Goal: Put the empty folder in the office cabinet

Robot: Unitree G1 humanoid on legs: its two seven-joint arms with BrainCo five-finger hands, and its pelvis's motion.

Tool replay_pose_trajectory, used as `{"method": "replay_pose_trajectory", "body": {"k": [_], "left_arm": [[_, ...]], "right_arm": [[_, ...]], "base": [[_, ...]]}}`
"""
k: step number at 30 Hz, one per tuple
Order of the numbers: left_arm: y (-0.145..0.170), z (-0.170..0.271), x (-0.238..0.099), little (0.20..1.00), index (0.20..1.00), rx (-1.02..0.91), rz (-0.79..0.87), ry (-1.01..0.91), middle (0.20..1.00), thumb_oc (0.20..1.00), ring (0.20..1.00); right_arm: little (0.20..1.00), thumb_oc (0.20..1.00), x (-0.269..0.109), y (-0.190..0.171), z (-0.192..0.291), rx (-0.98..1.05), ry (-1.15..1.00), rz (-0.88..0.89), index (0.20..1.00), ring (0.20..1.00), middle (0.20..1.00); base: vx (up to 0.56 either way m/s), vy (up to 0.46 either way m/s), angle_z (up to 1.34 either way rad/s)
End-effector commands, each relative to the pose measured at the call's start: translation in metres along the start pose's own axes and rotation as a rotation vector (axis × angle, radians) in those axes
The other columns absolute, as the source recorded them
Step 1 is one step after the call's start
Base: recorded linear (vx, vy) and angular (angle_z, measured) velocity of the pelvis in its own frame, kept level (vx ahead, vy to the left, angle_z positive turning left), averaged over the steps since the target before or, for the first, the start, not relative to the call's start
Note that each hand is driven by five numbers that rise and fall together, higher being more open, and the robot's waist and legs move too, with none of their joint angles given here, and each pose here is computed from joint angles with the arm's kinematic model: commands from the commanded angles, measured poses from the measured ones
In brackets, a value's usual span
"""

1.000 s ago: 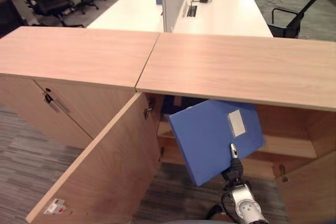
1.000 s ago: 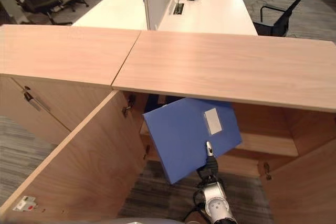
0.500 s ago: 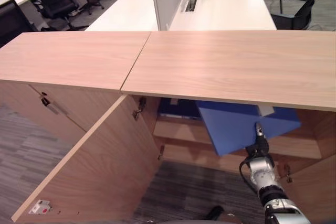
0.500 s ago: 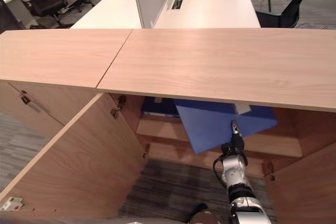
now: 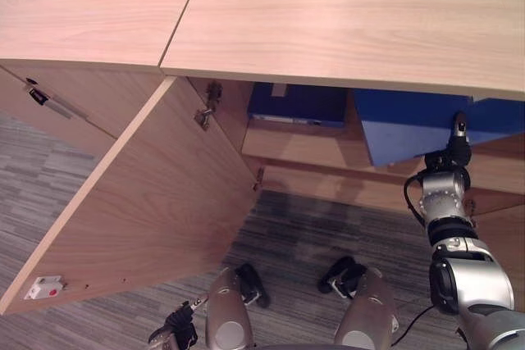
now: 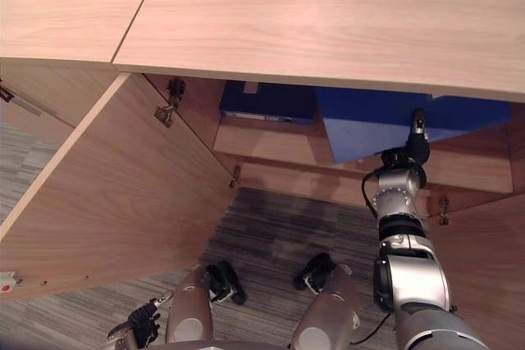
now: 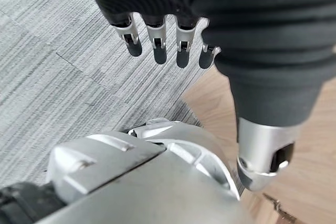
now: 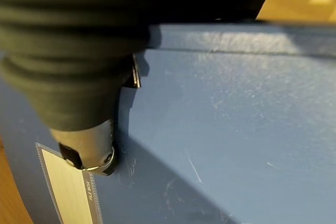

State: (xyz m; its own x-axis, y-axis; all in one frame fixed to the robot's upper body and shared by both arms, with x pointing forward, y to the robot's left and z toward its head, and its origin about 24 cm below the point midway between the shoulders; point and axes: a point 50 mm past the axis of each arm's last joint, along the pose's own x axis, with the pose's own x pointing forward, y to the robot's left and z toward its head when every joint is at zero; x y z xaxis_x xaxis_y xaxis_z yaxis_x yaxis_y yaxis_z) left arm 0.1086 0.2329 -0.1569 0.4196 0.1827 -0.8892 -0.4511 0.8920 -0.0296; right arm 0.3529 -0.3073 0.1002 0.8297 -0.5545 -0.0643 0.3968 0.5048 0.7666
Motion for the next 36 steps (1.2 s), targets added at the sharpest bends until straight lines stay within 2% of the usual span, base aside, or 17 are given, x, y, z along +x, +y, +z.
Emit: {"method": "replay_pose_trajectory", "body": {"k": [1,7,11,21,32,36], "left_arm": [[0.029,0.000,-0.005,1.000,1.000,0.007,0.090,-0.006,1.000,1.000,1.000],[0.031,0.009,-0.004,1.000,1.000,0.028,0.102,-0.025,1.000,1.000,1.000],[0.033,0.012,-0.004,1.000,1.000,0.045,0.104,-0.030,1.000,1.000,1.000],[0.042,0.020,-0.006,1.000,1.000,0.111,0.102,-0.041,1.000,1.000,1.000],[0.038,0.025,-0.010,1.000,1.000,0.121,0.047,-0.075,1.000,1.000,1.000],[0.037,0.027,-0.012,1.000,1.000,0.132,0.027,-0.091,1.000,1.000,1.000]], "right_arm": [[0.200,0.200,0.003,0.010,0.017,0.129,-0.098,0.016,0.200,0.200,0.200],[0.200,0.200,0.004,-0.012,0.021,0.205,-0.118,-0.084,0.200,0.200,0.200],[0.200,0.200,0.009,-0.014,0.028,0.211,-0.117,-0.128,0.200,0.200,0.200],[0.200,0.200,0.027,0.018,0.086,0.349,-0.223,-0.165,0.200,0.200,0.200],[0.200,0.200,0.031,0.047,0.120,0.310,-0.270,-0.140,0.200,0.200,0.200],[0.200,0.200,0.031,0.047,0.126,0.327,-0.283,-0.147,0.200,0.200,0.200]], "base": [[0.03,-0.029,-0.14],[0.04,-0.024,0.05],[0.00,-0.010,0.13],[-0.01,-0.009,0.05],[-0.02,-0.008,0.07],[0.00,-0.011,0.08]]}}
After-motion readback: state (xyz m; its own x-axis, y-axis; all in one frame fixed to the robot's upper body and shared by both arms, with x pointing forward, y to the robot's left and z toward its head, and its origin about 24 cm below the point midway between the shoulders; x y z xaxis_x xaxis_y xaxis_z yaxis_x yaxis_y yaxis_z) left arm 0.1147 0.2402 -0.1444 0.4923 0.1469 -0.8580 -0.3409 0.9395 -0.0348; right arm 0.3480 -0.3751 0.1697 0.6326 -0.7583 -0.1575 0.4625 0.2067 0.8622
